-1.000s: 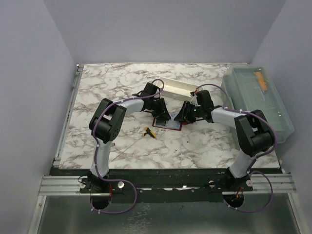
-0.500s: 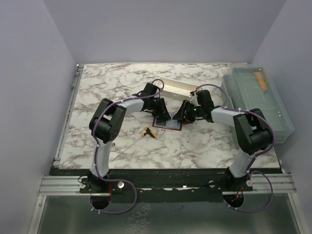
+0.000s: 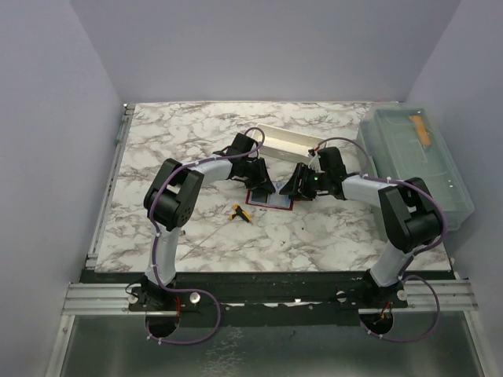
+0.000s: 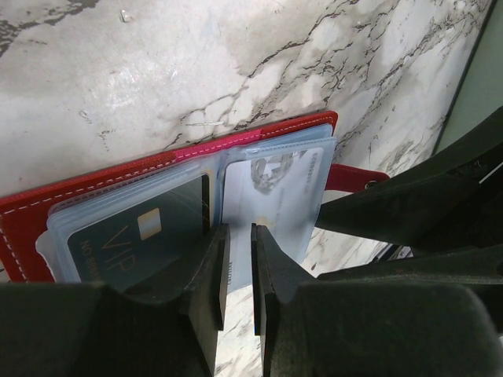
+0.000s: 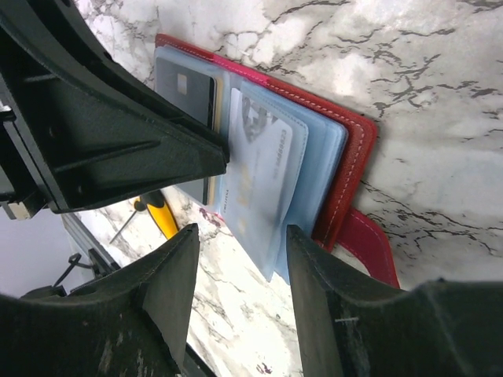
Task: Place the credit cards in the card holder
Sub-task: Open the card holder at the center of the board.
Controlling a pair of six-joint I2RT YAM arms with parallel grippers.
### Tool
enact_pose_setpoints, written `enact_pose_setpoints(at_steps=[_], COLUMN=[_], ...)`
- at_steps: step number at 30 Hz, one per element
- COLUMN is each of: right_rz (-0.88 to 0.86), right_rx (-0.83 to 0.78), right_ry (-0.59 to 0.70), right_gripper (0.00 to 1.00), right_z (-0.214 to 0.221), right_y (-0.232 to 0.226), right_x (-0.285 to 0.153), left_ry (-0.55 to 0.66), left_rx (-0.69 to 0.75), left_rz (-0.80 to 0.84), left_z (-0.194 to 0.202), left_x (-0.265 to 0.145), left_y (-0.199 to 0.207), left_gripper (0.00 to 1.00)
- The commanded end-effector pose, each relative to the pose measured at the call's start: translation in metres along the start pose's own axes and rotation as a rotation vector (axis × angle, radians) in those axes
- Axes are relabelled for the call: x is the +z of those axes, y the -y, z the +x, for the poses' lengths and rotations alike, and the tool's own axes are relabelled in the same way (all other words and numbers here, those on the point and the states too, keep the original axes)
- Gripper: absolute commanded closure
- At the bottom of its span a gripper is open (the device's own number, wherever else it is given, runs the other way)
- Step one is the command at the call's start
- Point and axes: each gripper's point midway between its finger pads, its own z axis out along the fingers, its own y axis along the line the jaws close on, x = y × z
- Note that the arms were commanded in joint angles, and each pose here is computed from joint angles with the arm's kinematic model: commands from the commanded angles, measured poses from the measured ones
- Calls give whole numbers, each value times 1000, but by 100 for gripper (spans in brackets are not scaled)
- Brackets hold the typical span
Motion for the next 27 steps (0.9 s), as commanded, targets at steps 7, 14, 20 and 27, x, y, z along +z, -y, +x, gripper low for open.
enact_pose_setpoints(at_steps=[7, 14, 20, 27], right_rz=[-154, -246, -291, -379], right_rx=[-11, -60, -78, -126], right_ry=[-41, -28, -74, -145], right_gripper=[49, 51, 51, 49], right_z=[-1, -12, -11, -2], right_y=[-22, -51, -79, -124], right_x=[7, 0, 21, 34], left_ry=[-13, 88, 251, 352], left_rx=[36, 89, 99, 100], left_rz=[44, 106, 105, 82], left_z=[4, -20, -55, -73], left_x=[-7, -55, -115, -150], left_y=[15, 39, 34, 24], left_gripper=[74, 63, 59, 55])
